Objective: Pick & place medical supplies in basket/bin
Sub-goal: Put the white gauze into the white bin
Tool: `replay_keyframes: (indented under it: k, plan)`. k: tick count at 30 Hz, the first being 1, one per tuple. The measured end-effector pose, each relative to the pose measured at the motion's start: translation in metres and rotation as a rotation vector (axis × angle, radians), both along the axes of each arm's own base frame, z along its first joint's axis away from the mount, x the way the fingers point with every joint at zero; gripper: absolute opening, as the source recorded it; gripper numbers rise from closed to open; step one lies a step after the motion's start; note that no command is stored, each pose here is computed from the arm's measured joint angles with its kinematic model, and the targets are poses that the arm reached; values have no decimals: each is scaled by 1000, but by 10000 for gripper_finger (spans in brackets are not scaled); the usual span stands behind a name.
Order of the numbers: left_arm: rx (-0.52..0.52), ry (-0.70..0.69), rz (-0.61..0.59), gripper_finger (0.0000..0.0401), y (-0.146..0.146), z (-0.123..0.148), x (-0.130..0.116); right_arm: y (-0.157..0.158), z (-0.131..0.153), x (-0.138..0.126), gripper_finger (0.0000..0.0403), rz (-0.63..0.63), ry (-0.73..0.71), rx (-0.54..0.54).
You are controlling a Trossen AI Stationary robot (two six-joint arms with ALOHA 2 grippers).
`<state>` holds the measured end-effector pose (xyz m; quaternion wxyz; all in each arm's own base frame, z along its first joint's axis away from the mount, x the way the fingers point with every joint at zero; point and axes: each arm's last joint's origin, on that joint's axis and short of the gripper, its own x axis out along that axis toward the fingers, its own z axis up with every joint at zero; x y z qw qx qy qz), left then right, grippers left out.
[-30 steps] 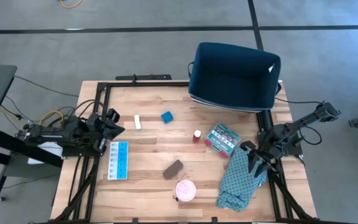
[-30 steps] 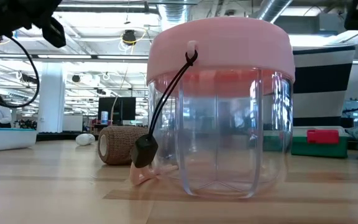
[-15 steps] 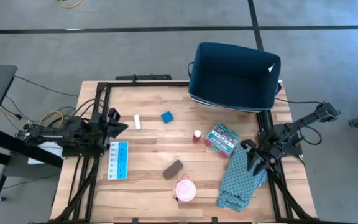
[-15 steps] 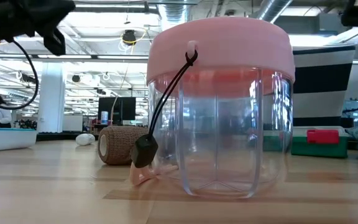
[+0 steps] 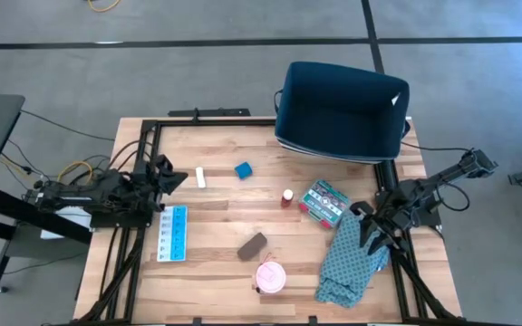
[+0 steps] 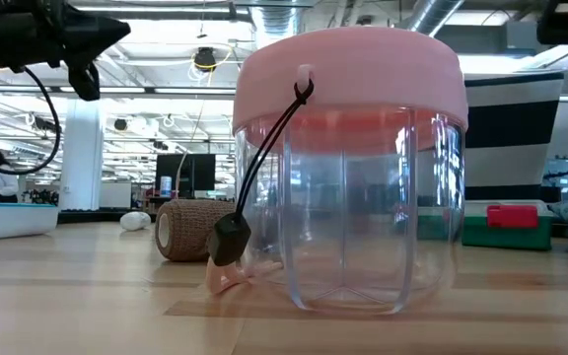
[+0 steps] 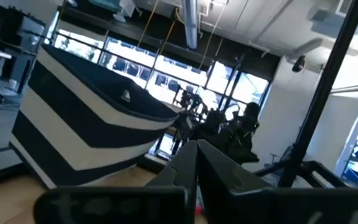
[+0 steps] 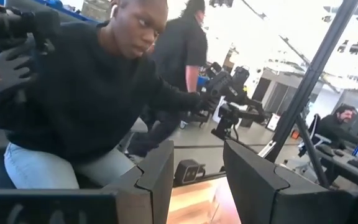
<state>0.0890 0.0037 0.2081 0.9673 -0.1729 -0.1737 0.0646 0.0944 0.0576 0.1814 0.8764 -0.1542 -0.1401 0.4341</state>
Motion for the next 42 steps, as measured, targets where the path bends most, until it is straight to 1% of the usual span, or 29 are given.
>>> replay_keyframes:
  k: [3, 5, 8, 10, 12, 15, 17, 19, 22, 26, 28, 29, 31, 33, 36, 38, 40, 42]
  plan:
    - [3, -1, 8, 0, 0, 0, 0, 0, 2, 0, 134, 2, -19, 9]
    - [-2, -1, 52, 0, 1, 0, 0, 0, 5, -1, 133, 1, -45, 21]
    - [-109, 35, 93, 0, 3, -5, 1, 0, 8, -1, 133, 0, -82, 37]
    - [-175, 91, 141, 0, 5, -12, 2, -1, 12, -2, 133, -22, -115, 56]
    - [-198, 167, 142, 0, 5, -20, 3, -2, 15, -2, 133, -45, -149, 78]
    - [-181, 238, 74, 11, 3, -26, 4, -3, 21, -4, 134, -51, -203, 105]
    - [-153, 257, 72, 25, 3, -27, 4, -3, 24, -4, 134, -52, -232, 118]
    - [-100, 268, 82, 45, 3, -27, 4, -4, 26, -5, 133, -55, -259, 132]
    - [-17, 291, 142, 79, 4, -27, 4, -4, 28, -6, 133, -55, -271, 137]
    - [2, 312, 287, 124, 8, -28, 3, -5, 28, -5, 132, -83, -273, 147]
    - [-10, 314, 345, 142, 9, -28, 2, -6, 29, -4, 131, -151, -259, 174]
    - [-45, 306, 377, 149, 10, -28, 2, -8, 29, -3, 130, -198, -242, 196]
    - [-153, 281, 424, 159, 12, -30, 1, -10, 29, -1, 129, -310, -220, 231]
    - [-232, 260, 420, 163, 12, -32, 1, -14, 29, 1, 127, -456, -201, 271]
    - [-300, 248, 363, 164, 11, -32, 3, -20, 28, 4, 127, -682, -154, 342]
    - [-291, 220, 333, 164, 10, -28, 5, -23, 28, 5, 127, -766, -111, 414]
    - [-250, 220, 331, 165, 10, -15, 5, -25, 28, 5, 127, -798, -95, 453]
    - [-208, 243, 340, 165, 10, -2, 5, -26, 28, 5, 127, -798, -89, 474]
